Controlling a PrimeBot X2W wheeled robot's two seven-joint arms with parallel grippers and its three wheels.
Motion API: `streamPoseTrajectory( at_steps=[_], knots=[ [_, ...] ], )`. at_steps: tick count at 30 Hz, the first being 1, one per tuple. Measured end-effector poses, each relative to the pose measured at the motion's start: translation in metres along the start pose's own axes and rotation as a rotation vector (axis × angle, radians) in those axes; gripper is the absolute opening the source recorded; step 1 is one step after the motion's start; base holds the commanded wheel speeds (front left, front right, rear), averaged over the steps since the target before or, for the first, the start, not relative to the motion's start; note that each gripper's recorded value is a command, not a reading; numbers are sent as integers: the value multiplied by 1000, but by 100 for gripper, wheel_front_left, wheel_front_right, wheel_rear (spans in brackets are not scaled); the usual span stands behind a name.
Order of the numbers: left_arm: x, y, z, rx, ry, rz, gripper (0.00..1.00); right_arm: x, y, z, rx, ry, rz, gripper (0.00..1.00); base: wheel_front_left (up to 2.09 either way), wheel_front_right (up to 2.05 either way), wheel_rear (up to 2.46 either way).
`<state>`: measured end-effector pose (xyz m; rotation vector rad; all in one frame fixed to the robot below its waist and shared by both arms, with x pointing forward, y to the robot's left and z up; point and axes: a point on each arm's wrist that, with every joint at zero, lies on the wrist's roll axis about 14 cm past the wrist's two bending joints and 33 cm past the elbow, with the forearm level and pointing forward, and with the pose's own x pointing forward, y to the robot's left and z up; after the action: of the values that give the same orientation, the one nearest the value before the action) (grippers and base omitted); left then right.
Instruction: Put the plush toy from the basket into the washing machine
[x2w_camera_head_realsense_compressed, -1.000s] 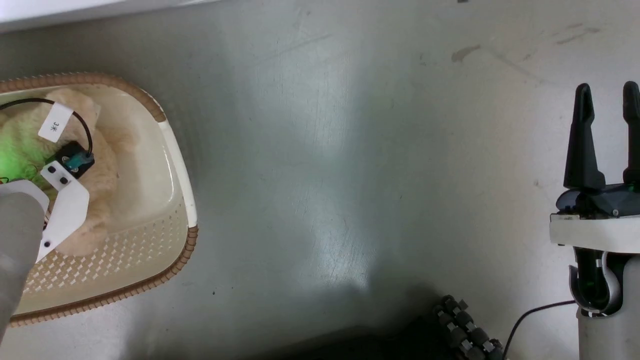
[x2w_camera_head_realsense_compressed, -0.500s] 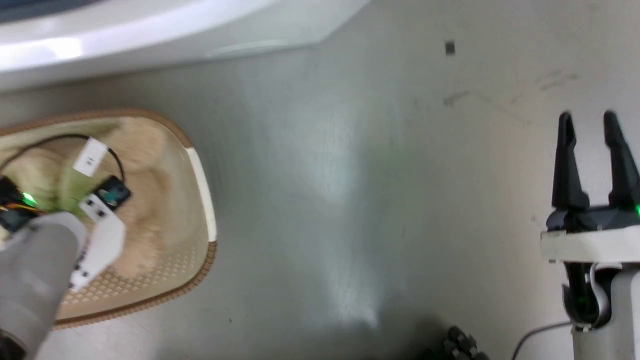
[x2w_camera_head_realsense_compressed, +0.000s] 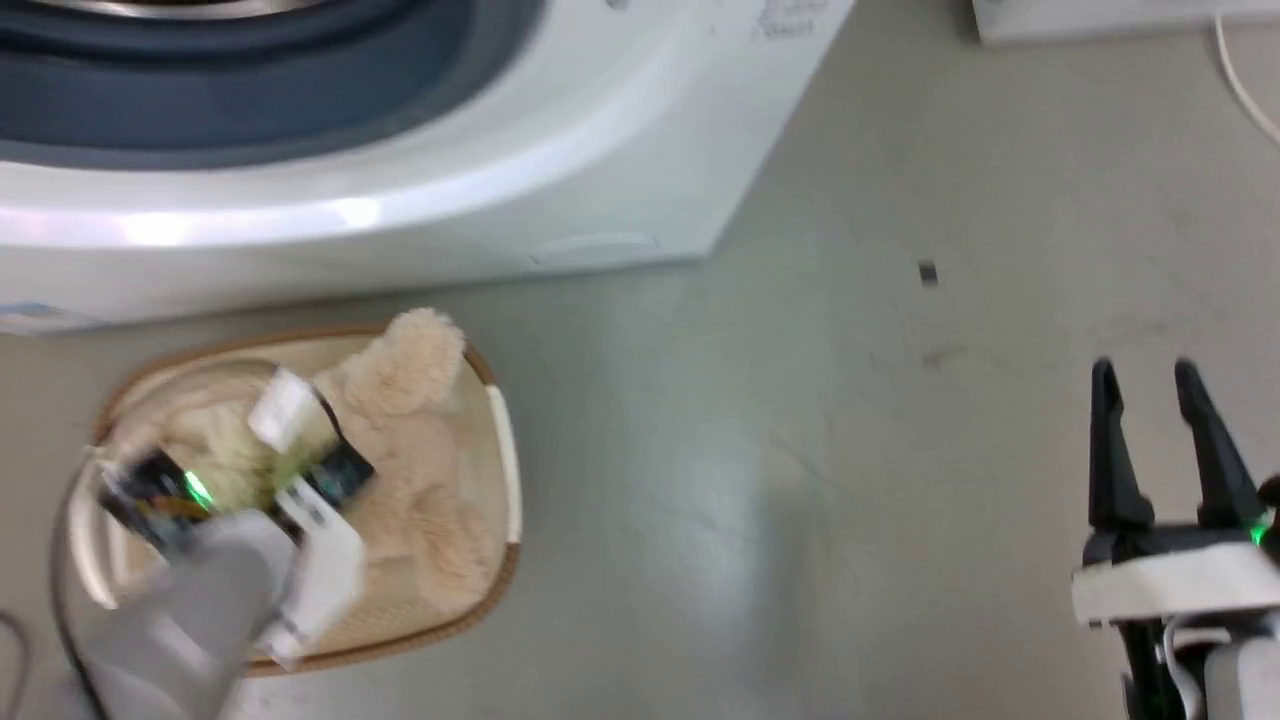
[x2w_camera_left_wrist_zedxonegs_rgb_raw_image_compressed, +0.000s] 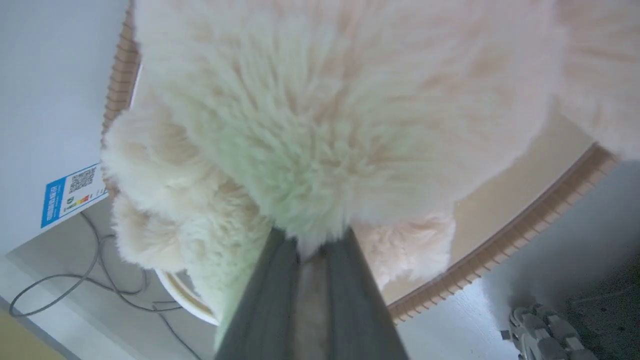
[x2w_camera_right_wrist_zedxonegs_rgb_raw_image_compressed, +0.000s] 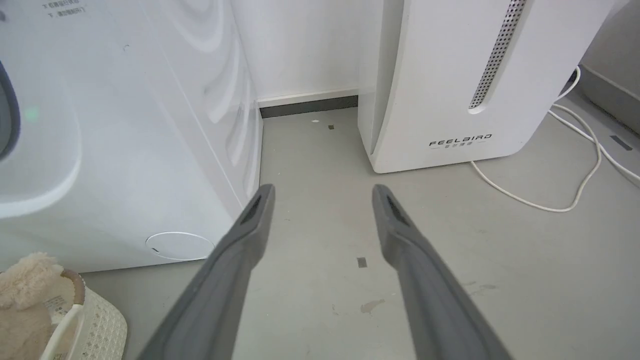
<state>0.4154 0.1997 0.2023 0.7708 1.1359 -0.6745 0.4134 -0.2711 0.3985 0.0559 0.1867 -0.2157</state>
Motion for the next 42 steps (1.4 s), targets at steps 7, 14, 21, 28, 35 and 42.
streamPoseTrajectory(
  at_steps=[7,14,21,28,35,42],
  knots=[
    [-38,-47,-5,-85,-139,50,0,-21,8,17,8,-36,29,100,0,0,0],
    [-79,-16,5,-189,-273,204,0,-32,21,33,23,-79,73,100,0,0,0],
    [-112,2,24,-277,-410,324,0,-41,31,43,35,-109,108,100,0,0,0],
    [-144,19,48,-339,-545,430,0,-51,34,51,32,-131,124,100,0,0,0],
    [-183,37,69,-396,-716,540,0,-55,33,55,27,-145,125,100,0,0,0],
    [-207,57,78,-445,-815,619,0,-55,33,50,20,-128,126,100,0,0,0]
  ],
)
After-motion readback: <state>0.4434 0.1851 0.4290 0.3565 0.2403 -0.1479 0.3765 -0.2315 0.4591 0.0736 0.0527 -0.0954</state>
